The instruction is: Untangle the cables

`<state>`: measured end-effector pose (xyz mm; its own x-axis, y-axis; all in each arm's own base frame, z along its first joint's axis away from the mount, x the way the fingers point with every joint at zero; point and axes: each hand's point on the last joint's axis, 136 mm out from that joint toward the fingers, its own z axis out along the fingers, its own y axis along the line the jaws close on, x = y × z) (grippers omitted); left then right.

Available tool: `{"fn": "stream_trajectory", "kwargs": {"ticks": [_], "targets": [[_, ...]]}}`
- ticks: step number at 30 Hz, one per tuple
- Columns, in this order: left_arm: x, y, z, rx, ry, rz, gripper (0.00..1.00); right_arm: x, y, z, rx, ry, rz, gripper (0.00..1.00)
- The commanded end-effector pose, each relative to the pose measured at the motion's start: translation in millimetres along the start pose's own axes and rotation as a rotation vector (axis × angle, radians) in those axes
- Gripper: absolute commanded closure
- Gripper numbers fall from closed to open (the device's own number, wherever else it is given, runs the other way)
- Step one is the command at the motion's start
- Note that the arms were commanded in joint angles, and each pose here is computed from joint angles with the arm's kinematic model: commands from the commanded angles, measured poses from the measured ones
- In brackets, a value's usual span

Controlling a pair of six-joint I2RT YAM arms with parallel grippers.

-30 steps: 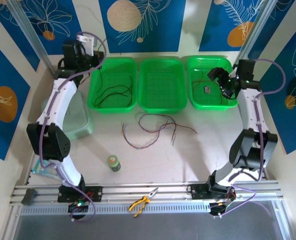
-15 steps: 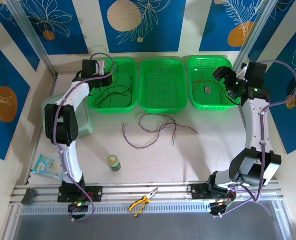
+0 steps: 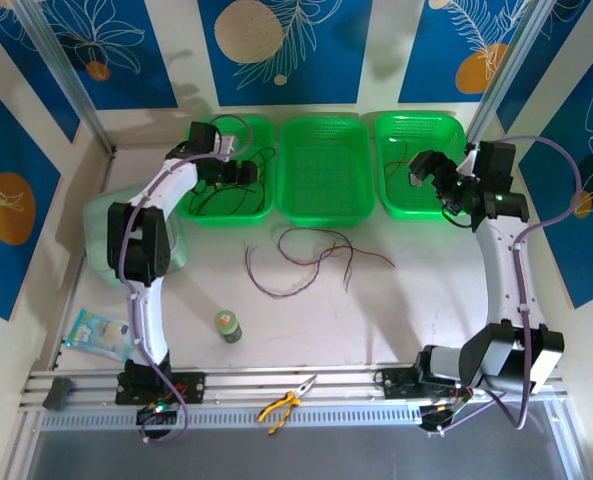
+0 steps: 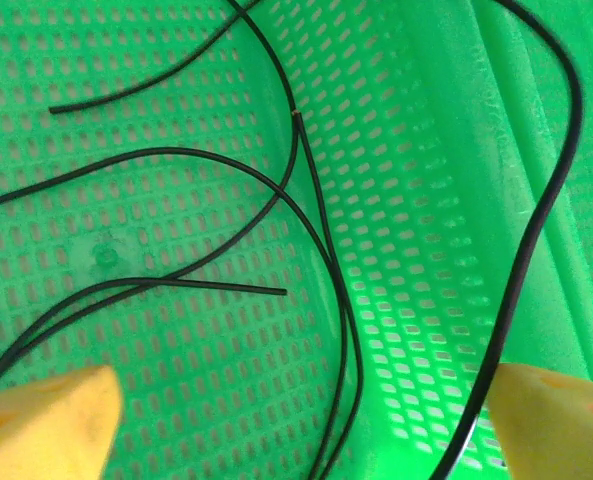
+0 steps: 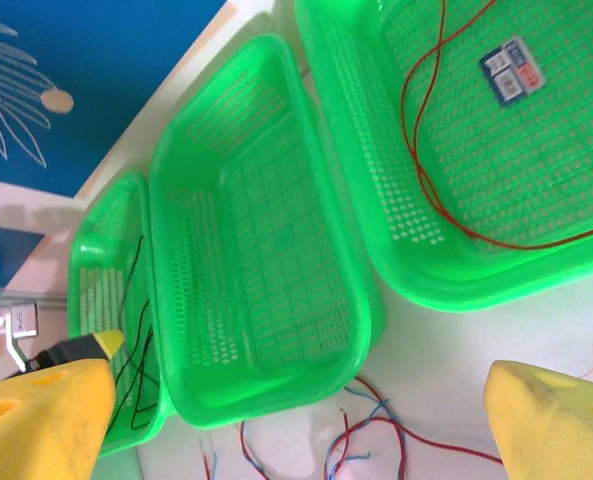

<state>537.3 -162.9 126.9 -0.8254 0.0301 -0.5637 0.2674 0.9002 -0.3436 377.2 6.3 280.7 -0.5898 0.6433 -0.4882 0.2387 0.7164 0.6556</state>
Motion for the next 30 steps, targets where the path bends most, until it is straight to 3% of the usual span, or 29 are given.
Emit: {"fn": "stream_trajectory", "kwargs": {"ticks": [1,7,13,15,18,21,23,27,30], "targets": [[-4.0,6.8,-10.1,-0.046,0.009,0.025,0.0,3.9,0.9,-1.0,-0.001,-0.003,0.008,0.05],[-0.2,22.3,-11.7,-0.101,0.057,-0.009,0.04,-1.2,7.9,-7.0,-0.015,-0.014,-0.019,0.05],[-28.9,-22.1,-15.4,0.038,-0.036,0.037,0.13,-3.8,8.7,-8.2,-0.015,-0.018,-0.027,0.05],[-32.4,-16.0,-10.8,-0.011,-0.009,0.059,0.29,-3.6,8.1,-7.6,-0.016,-0.014,-0.022,0.05],[-34.7,-2.2,-4.4,-0.121,0.056,0.17,0.3,-2.7,9.2,-8.8,-0.019,-0.009,-0.025,0.05],[-39.5,4.2,3.7,-0.141,0.077,0.23,0.29,-2.3,8.0,-10.5,-0.012,-0.009,-0.029,0.05],[-44.6,0.0,12.2,-0.094,0.059,0.227,0.29,-2.1,7.9,-10.7,-0.013,-0.008,-0.026,0.05],[-55.1,-15.9,29.1,0.089,-0.007,0.066,0.33,-1.0,10.4,-10.6,-0.024,0.006,-0.012,0.06],[-62.5,-25.7,26.6,0.138,-0.054,0.019,0.35,-0.8,11.4,-12.4,-0.02,0.007,-0.023,0.06]]}}
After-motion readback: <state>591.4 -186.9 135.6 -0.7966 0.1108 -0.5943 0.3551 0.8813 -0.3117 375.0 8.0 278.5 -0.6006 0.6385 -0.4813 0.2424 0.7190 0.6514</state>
